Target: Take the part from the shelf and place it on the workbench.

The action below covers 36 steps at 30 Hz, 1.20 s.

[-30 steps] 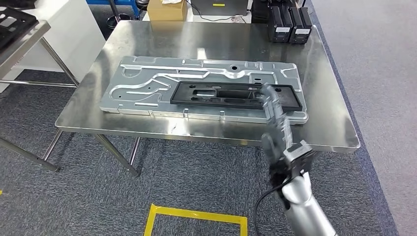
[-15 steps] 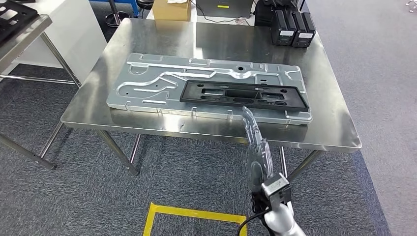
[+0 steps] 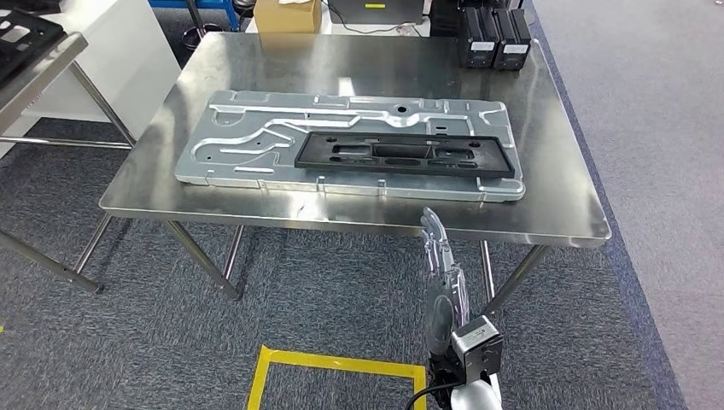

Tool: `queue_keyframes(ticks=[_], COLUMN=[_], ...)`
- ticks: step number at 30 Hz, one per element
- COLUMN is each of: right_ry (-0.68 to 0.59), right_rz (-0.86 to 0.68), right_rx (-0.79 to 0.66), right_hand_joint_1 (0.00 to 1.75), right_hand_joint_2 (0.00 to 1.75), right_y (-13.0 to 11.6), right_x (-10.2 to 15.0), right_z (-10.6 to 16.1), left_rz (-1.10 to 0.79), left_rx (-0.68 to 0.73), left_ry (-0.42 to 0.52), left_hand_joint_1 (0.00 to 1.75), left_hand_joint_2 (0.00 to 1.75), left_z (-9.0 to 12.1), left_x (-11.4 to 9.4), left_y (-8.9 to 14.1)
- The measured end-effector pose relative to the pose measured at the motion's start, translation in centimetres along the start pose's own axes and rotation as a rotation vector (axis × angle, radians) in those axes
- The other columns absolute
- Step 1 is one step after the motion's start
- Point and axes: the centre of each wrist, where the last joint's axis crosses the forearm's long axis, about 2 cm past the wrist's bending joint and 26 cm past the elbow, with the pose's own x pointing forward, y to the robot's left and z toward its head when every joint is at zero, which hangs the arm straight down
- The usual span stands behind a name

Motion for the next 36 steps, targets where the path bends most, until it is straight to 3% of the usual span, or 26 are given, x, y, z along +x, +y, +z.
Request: queue_keyframes(ticks=[15, 25, 36], right_ry=[0.104, 0.265, 0.360], right_rz=[-0.019, -0.022, 0.022], right_rx=[-0.085, -0.176, -0.247], right_hand_joint_1=[0.00, 0.00, 0.00], right_hand_joint_2=[0.00, 0.00, 0.00], right_y=[-0.4, -2.2, -4.0], right_x=[-0.6, -3.2, -3.7], right_z=[0.1, 1.6, 4.5], left_rz=[-0.043, -0.064, -0.087], left_rx=[-0.008, 0.002, 0.035], left_ry=[-0.023, -0.016, 0.032], left_hand_joint_1=[0.00, 0.00, 0.00], left_hand_joint_2=[0.00, 0.00, 0.00], left_z=[-0.2, -0.2, -0.6], left_x=[0.7, 0.7, 0.9], left_y=[0.1, 0.2, 1.5])
